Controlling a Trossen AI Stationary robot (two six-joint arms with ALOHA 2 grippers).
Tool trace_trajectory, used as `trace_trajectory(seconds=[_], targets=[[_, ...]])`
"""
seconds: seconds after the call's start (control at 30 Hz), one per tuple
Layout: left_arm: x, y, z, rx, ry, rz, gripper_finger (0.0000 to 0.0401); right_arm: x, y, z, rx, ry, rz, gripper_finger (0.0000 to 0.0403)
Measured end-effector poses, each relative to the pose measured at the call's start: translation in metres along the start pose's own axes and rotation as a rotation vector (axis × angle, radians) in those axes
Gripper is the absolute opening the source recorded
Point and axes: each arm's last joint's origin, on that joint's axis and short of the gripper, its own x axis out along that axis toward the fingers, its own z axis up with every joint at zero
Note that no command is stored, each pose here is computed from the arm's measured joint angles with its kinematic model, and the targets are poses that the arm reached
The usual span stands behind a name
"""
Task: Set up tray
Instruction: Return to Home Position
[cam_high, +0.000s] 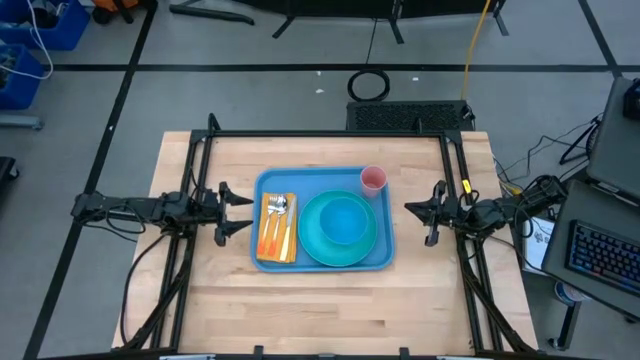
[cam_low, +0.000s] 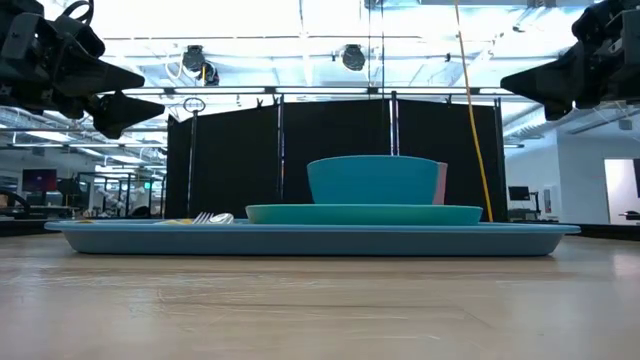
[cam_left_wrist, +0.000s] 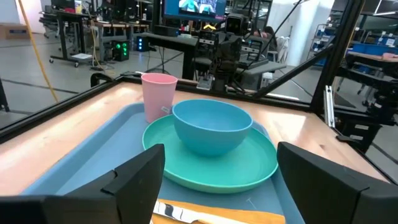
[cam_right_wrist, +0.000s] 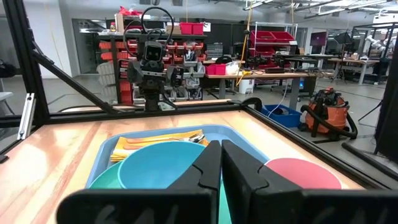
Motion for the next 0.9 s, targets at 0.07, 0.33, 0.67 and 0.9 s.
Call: trace_trajectory(seconds=[0.07, 0.33, 0.67, 0.9], targets=[[0.0000, 0.0000, 0.0000, 0.000, 0.000, 0.000, 0.0318, 0.0000, 0.0000, 0.0000, 0.000, 0.000, 0.000, 0.0004], [0.0000, 0.0000, 0.0000, 0.000, 0.000, 0.000, 0.0315, 0.0000, 0.0000, 0.0000, 0.000, 0.000, 0.000, 0.0004], [0.0000, 0.0000, -0.0001, 0.000, 0.001, 0.000, 0.0320, 0.0000, 0.0000, 0.0000, 0.000, 0.000, 0.001, 0.0004], [0.0000, 0.0000, 0.0000, 0.000, 0.000, 0.000, 0.0315, 0.0000, 0.0000, 0.0000, 0.000, 0.000, 0.000, 0.0004]])
